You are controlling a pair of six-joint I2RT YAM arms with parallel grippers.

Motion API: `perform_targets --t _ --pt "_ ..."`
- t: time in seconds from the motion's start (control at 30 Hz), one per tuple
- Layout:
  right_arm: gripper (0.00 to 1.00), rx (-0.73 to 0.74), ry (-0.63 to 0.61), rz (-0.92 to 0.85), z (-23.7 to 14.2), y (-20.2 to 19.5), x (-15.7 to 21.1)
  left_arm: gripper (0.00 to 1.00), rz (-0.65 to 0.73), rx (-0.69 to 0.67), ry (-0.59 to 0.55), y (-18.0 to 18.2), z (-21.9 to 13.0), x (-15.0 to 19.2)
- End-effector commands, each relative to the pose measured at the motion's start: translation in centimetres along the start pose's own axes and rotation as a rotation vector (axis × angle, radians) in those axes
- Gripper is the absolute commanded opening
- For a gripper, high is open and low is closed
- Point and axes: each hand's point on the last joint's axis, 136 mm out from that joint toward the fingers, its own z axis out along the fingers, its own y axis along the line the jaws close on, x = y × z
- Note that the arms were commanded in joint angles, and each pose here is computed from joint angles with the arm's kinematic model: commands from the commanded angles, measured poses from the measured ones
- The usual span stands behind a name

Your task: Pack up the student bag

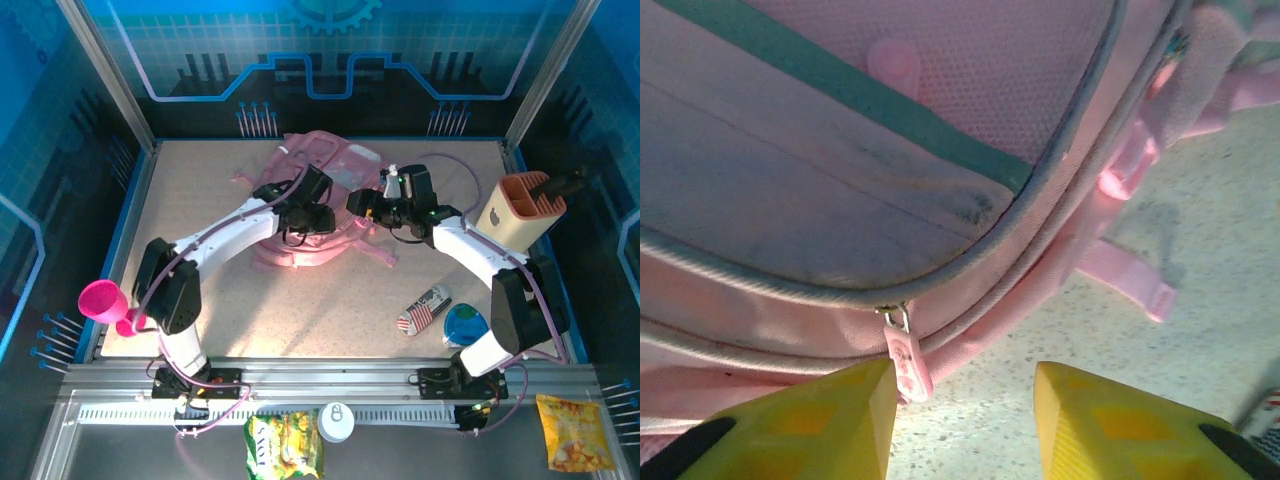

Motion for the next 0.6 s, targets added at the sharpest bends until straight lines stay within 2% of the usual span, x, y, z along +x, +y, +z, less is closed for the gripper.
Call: perform_targets --t 0.0,0.13,0.23,0.33,0.4,0.57 --pt "0.73 -0.017 -0.023 0.035 -0.8 0.1 -0.7 0.39 0.077 -0.124 0.009 1.3 0.5 0.1" --pt "0.72 -0.011 -0.022 0.056 -0.7 -0.5 -0.7 0.34 0.103 -0.182 0.024 2.0 1.4 0.3" --pt "0.71 -0.011 -0.014 0.077 -0.5 -0.7 -0.6 0.23 0.110 -0.220 0.028 2.7 1.8 0.4" --pt "0.65 -0.006 -0.008 0.117 -0.2 -1.0 -0.5 0.06 0.112 -0.224 0.021 2.8 1.7 0.3" --pt "0.61 0.000 -0.009 0.165 -0.1 -1.3 -0.5 0.00 0.122 -0.185 0.015 2.1 1.6 0.1" --pt "0.55 0.001 -0.002 0.290 0.1 -1.5 -0.6 0.00 0.160 0.013 -0.009 -1.4 0.7 -0.3"
